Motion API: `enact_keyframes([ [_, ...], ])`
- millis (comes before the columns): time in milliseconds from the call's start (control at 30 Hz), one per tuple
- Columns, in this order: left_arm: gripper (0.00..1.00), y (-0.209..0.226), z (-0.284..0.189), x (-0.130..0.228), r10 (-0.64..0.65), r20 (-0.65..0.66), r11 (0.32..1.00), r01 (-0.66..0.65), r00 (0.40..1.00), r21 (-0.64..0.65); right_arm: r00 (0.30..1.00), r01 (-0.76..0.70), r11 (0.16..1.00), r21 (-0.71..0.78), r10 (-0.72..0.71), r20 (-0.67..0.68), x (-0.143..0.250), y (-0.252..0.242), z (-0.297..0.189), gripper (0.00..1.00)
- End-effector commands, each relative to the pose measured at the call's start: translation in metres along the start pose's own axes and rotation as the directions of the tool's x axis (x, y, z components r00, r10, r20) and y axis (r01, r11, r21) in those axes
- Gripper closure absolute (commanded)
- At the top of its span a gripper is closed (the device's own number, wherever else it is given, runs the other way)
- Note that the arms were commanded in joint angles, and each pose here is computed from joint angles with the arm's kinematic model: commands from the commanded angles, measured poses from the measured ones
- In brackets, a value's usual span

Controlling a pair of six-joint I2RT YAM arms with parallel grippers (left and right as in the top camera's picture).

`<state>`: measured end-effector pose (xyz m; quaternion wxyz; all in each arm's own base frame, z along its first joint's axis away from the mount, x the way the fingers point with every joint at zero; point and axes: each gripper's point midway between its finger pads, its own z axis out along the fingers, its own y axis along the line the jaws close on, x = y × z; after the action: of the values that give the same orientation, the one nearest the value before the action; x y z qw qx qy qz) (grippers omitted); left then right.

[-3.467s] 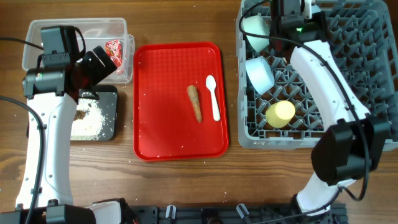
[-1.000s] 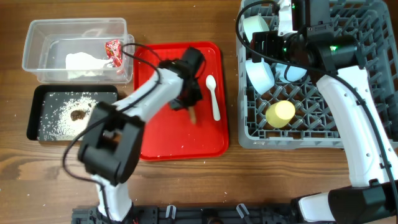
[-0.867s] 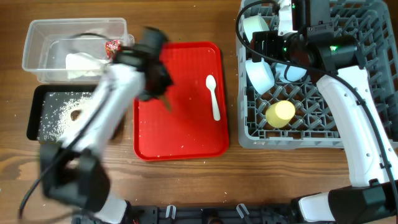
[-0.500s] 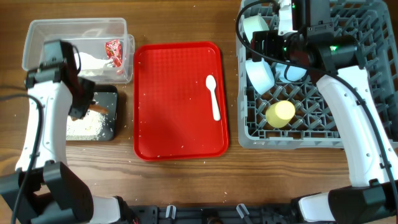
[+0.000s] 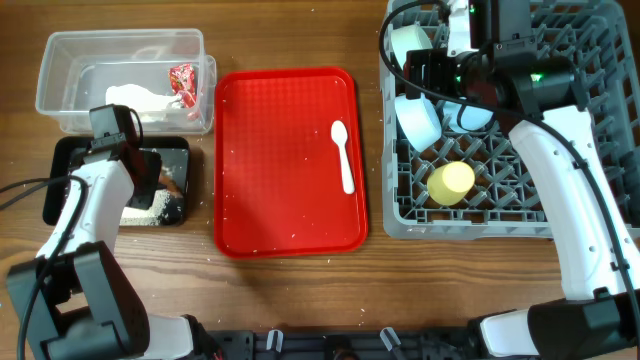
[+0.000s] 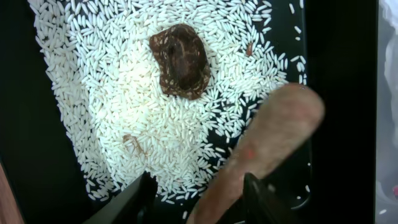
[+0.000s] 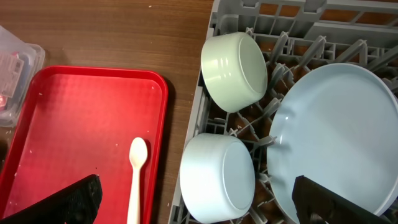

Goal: Sort waste into correct bins and load items into the dishwasher rack
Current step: 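Drop the sweet potato onto the black tray, then grasp the white spoon on the red tray with the right gripper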

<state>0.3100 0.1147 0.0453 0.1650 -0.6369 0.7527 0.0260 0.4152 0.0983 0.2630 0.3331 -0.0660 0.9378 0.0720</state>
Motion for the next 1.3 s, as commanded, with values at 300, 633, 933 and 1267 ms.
enact_keyframes([
  [300,0.57,-0.064,-0.071,0.023,0.401,-0.084,0.855,-0.34,0.912,0.392,0.999,0.013,0.982,-0.189,-0.019,-0.032,0.005,0.046,0.006,0.01],
  [633,0.29,-0.099,-0.142,0.097,0.705,0.101,0.511,-0.601,0.702,0.615,0.957,0.061,0.964,-0.259,-0.13,-0.258,0.067,0.122,0.087,0.18],
  [933,0.0,-0.101,-0.144,0.108,0.724,0.113,0.489,-0.623,0.68,0.611,0.864,0.042,0.984,-0.172,-0.122,-0.488,0.143,0.124,0.17,0.39],
  [1267,0.0,-0.099,-0.144,0.109,0.727,0.107,0.492,-0.623,0.679,0.608,0.862,0.082,0.991,-0.106,-0.124,-0.492,0.164,0.109,0.201,0.66],
])
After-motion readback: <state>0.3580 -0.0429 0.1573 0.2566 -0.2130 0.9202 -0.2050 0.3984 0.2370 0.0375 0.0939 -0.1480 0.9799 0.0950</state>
